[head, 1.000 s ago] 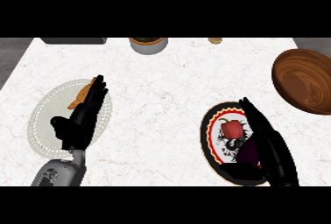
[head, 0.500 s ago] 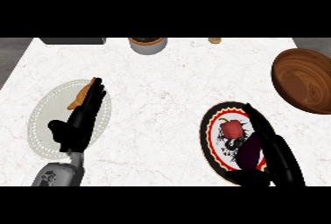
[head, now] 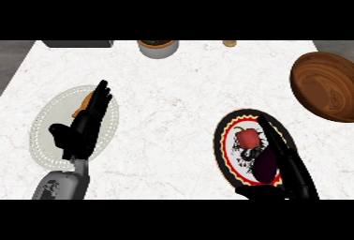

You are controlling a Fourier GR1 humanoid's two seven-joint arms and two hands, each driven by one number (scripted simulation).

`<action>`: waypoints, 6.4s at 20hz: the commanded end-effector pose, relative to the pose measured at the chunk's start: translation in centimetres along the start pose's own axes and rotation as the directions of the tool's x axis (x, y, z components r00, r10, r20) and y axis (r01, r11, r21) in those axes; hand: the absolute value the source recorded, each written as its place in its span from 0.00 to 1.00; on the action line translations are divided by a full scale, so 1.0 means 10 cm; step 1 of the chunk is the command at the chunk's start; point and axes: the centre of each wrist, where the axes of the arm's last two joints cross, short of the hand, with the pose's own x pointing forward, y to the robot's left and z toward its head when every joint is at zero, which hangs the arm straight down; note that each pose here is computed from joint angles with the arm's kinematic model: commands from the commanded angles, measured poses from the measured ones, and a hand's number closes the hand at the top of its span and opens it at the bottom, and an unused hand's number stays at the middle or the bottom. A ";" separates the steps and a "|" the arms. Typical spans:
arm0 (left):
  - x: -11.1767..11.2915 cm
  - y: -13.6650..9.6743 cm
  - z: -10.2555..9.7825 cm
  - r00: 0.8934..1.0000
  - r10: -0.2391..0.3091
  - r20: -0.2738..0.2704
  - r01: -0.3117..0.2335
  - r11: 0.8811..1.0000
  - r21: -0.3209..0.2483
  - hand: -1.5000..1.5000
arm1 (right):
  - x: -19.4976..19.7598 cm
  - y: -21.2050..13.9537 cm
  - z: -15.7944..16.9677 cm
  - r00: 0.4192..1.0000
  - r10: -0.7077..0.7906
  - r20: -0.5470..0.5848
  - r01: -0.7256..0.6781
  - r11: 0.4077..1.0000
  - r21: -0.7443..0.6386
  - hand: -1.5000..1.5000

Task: Pick the bell pepper from the plate and place it in the bowl

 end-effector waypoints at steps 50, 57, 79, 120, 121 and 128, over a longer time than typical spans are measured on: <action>0.00 0.06 0.08 1.000 -0.010 0.015 0.009 1.000 0.029 0.50 | -0.79 -0.09 -0.29 0.981 -0.158 0.115 0.115 0.943 0.313 1.00; 0.09 -0.06 0.04 1.000 0.003 -0.008 -0.002 1.000 0.028 0.50 | -0.33 -0.67 -0.04 0.904 -0.233 0.357 0.172 0.966 0.194 1.00; 0.12 0.00 -0.09 1.000 -0.007 0.013 0.007 1.000 -0.015 0.50 | 1.28 -2.08 -0.53 0.973 0.052 0.223 0.006 0.968 -0.252 1.00; 0.01 -0.13 -0.06 1.000 0.006 0.022 -0.005 0.999 -0.042 0.50 | -1.32 -2.24 -1.40 0.997 0.079 -0.026 -0.082 0.991 -0.107 0.00; -0.01 -0.03 0.02 1.000 -0.005 0.028 0.006 1.000 -0.021 0.50 | -1.24 -2.39 -1.43 1.000 0.016 0.001 -0.015 0.989 -0.144 0.00; 0.05 -0.13 -0.12 1.000 -0.010 0.025 0.011 0.999 -0.042 0.50 | -1.18 -2.74 -1.35 0.987 -0.093 0.131 0.131 0.937 -0.322 0.00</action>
